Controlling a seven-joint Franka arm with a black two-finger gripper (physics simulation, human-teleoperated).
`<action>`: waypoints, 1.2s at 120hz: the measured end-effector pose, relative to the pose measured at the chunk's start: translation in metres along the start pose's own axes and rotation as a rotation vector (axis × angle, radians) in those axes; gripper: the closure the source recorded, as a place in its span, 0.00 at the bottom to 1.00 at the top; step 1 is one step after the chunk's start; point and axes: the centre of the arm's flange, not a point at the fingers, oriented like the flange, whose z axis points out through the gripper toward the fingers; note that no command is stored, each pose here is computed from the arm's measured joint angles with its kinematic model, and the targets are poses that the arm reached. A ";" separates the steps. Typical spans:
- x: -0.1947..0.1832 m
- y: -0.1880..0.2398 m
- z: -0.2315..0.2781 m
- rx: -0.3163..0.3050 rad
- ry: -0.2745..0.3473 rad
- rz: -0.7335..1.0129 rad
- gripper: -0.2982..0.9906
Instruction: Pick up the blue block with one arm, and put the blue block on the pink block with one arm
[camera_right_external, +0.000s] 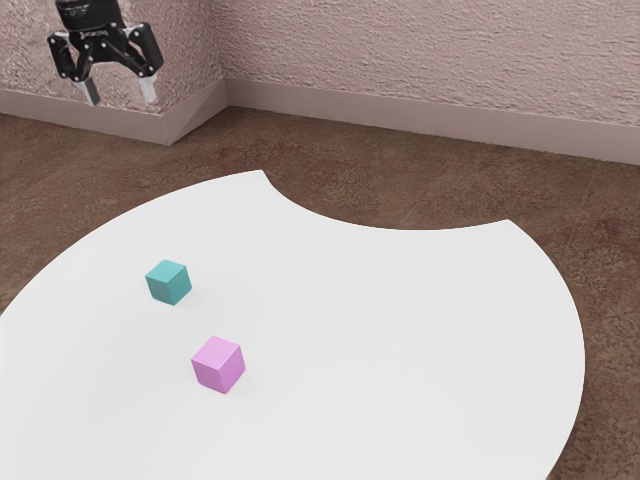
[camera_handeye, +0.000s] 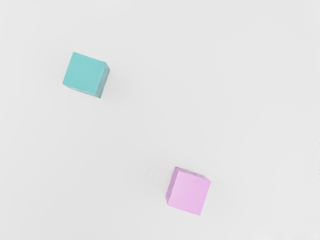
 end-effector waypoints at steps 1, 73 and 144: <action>0.000 0.002 0.000 0.002 0.001 0.005 0.25; -0.095 0.019 -0.149 -0.016 0.279 0.125 0.25; 0.050 -0.021 0.152 0.186 -0.012 0.043 0.25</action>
